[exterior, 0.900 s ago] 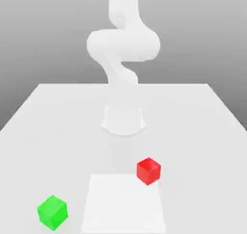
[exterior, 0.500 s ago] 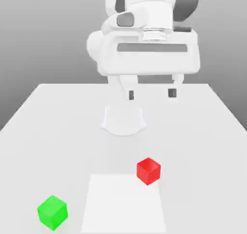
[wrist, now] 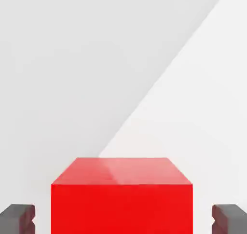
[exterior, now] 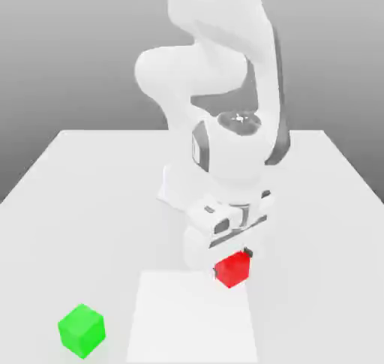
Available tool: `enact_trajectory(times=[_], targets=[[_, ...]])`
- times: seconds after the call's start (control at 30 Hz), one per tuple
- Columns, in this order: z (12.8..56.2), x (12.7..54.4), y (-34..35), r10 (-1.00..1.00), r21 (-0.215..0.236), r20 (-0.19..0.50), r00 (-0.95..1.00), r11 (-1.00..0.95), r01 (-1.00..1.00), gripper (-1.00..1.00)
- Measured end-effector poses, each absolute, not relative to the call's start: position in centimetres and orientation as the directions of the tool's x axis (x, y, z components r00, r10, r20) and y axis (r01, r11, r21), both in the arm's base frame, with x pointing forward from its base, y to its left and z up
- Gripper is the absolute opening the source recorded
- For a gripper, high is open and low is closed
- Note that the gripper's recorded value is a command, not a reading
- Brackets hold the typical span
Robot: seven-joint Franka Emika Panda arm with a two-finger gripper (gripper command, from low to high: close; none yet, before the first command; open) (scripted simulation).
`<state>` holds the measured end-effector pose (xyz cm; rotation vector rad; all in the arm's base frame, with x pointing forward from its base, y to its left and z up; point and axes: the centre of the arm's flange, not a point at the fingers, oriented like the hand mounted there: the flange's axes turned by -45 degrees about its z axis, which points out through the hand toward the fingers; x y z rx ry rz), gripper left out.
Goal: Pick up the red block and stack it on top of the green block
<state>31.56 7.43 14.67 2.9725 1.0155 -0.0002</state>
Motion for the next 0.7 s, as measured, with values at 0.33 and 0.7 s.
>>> enact_trajectory(times=[0.33,0.7], targets=[[18.8,31.7,7.5,0.612,0.000,-0.001,0.791,-0.791,0.612,-1.00],[23.0,41.3,-6.1,0.043,-0.020,0.000,0.999,-0.999,0.043,-1.00]])
